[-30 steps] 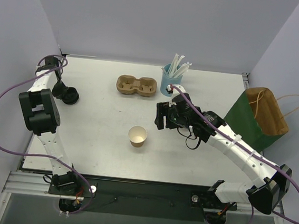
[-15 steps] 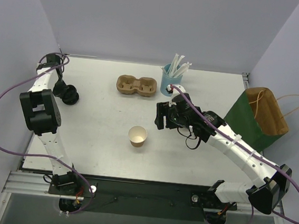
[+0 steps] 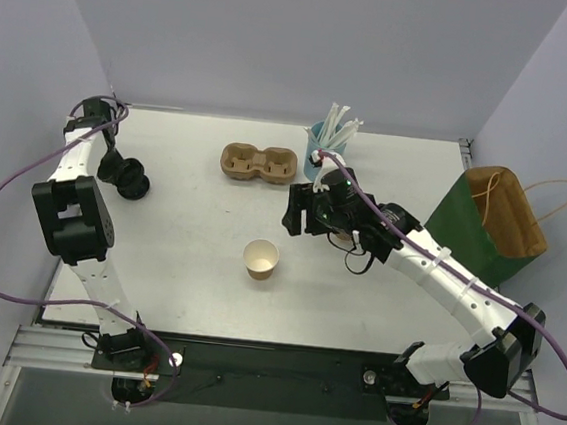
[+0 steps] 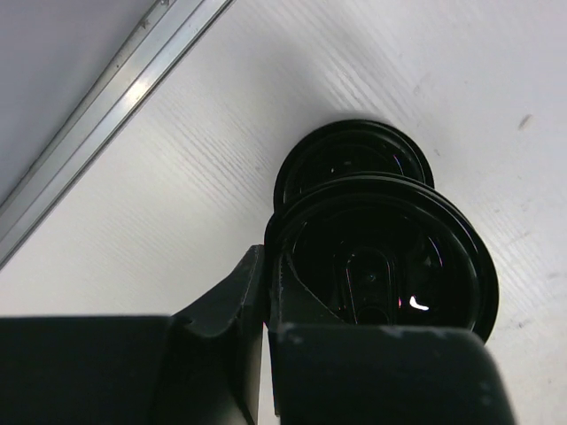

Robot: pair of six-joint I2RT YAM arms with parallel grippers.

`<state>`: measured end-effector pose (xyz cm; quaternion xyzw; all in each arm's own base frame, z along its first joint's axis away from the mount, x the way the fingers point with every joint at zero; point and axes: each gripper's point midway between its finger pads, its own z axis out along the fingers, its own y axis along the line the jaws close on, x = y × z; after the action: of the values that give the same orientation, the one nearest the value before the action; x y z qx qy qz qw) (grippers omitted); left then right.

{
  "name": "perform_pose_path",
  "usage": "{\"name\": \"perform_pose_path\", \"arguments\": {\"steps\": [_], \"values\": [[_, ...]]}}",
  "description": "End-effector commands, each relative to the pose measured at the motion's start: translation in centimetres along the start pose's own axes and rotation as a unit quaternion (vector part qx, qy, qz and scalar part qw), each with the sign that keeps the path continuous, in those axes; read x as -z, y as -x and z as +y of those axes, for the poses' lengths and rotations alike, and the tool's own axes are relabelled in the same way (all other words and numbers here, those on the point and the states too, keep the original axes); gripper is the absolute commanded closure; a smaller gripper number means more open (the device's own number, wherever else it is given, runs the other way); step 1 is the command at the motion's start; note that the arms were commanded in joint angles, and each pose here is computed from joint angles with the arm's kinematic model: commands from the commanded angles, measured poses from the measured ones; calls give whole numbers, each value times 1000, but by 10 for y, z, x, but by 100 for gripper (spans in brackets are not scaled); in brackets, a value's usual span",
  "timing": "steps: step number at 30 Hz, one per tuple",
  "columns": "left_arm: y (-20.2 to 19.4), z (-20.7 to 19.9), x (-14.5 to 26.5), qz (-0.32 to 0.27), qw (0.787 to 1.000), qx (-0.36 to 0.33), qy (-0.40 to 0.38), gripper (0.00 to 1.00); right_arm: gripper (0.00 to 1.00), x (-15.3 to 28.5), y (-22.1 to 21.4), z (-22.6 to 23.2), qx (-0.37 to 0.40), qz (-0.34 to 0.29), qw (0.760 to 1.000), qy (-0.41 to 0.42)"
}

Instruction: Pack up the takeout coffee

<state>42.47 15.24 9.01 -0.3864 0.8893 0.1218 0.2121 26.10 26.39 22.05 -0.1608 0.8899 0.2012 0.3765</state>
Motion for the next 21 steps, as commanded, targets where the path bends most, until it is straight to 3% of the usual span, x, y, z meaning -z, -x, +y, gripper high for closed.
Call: {"name": "perform_pose_path", "arguments": {"steps": [1, 2, 5, 10, 14, 21], "values": [[7, -12, 50, -27, 997, 14, -70, 100, 37, -19, 54, 46, -36, -71, 993, 85], [-1, -15, 58, -21, 996, 14, -91, 100, 37, -24, 74, 54, -42, -104, 988, 103], [-20, -22, 72, -4, 991, 11, -137, 100, 37, -45, 108, 72, -75, -127, 979, 142], [-44, -47, 92, 7, 969, -11, -245, 100, 38, -93, 147, 101, -143, -125, 964, 186], [-61, -62, 113, -7, 942, -31, -335, 100, 38, -148, 147, 114, -188, -96, 954, 213], [-72, -75, 127, -27, 913, -29, -406, 100, 38, -181, 143, 139, -255, -83, 918, 291]]}}
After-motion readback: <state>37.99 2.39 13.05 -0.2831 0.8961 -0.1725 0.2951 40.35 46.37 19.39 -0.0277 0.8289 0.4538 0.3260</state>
